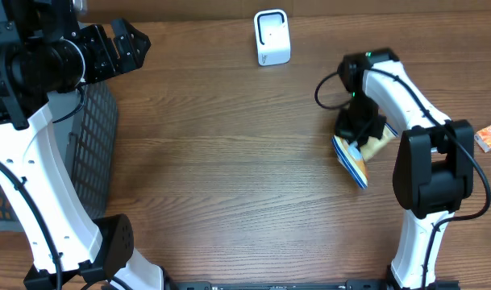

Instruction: Scan the item barcode

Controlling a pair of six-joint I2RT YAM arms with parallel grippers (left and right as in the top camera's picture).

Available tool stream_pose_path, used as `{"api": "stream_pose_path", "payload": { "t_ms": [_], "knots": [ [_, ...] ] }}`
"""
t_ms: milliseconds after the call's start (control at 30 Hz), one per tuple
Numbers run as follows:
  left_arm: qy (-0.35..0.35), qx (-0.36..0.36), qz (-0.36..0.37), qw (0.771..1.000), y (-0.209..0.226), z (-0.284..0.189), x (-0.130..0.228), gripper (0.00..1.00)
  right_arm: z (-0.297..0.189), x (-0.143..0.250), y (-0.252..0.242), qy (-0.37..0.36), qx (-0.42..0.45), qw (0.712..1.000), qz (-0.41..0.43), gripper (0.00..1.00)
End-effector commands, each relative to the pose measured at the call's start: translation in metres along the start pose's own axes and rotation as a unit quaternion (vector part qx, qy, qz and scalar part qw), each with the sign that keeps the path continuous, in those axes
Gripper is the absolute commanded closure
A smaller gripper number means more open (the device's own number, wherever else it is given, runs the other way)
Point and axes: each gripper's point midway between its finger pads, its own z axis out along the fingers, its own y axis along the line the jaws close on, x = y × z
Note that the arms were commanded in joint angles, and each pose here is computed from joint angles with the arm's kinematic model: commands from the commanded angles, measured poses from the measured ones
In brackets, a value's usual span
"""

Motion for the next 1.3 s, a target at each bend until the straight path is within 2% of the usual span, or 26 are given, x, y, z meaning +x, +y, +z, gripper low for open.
{"api": "stream_pose_path", "payload": {
  "t_ms": [0, 100, 233, 400, 467, 567, 633, 700, 733, 833, 933, 1067, 1167, 1267],
  "knots": [
    [-0.008, 0.005, 0.005, 1.0, -0.002, -0.005, -0.002, 0.0, -0.068, 0.027, 0.084, 0.026, -0.26, 0.949, -0.174, 0.96],
    [-0.008, 0.005, 0.005, 1.0, -0.002, -0.005, -0.002, 0.0, -0.111, 0.052, 0.121, 0.033, -0.414, 0.868, -0.27, 0.96],
    [-0.008, 0.005, 0.005, 1.0, -0.002, -0.005, -0.002, 0.0, -0.136, 0.071, 0.139, 0.045, -0.516, 0.798, -0.308, 0.96],
    [-0.008, 0.005, 0.005, 1.0, -0.002, -0.005, -0.002, 0.0, -0.121, 0.087, 0.156, 0.082, -0.577, 0.754, -0.305, 0.96],
    [-0.008, 0.005, 0.005, 1.0, -0.002, -0.005, -0.002, 0.0, -0.106, 0.088, 0.157, 0.094, -0.585, 0.749, -0.296, 0.93],
    [-0.008, 0.005, 0.005, 1.0, -0.002, -0.005, -0.002, 0.0, -0.079, 0.082, 0.154, 0.103, -0.569, 0.769, -0.273, 0.79],
    [-0.008, 0.005, 0.005, 1.0, -0.002, -0.005, -0.002, 0.0, -0.053, 0.067, 0.145, 0.102, -0.522, 0.812, -0.238, 0.71],
    [-0.008, 0.005, 0.005, 1.0, -0.002, -0.005, -0.002, 0.0, -0.019, 0.042, 0.124, 0.086, -0.425, 0.883, -0.181, 0.56],
    [-0.008, 0.005, 0.005, 1.0, -0.002, -0.005, -0.002, 0.0, -0.004, 0.029, 0.111, 0.072, -0.373, 0.913, -0.151, 0.52],
    [-0.008, 0.005, 0.005, 1.0, -0.002, -0.005, -0.002, 0.0, 0.014, 0.001, 0.069, 0.032, -0.258, 0.961, -0.099, 0.46],
    [-0.008, 0.005, 0.005, 1.0, -0.002, -0.005, -0.002, 0.0, 0.009, -0.015, 0.037, 0.01, -0.188, 0.98, -0.071, 0.41],
    [-0.008, 0.005, 0.005, 1.0, -0.002, -0.005, -0.002, 0.0, -0.022, -0.028, 0.004, -0.024, -0.114, 0.992, -0.058, 0.34],
    [-0.008, 0.005, 0.005, 1.0, -0.002, -0.005, -0.002, 0.0, -0.053, -0.023, 0.005, -0.033, -0.119, 0.99, -0.072, 0.34],
    [-0.008, 0.005, 0.005, 1.0, -0.002, -0.005, -0.002, 0.0, -0.077, -0.003, 0.029, -0.021, -0.166, 0.976, -0.139, 0.37]
  ]
}}
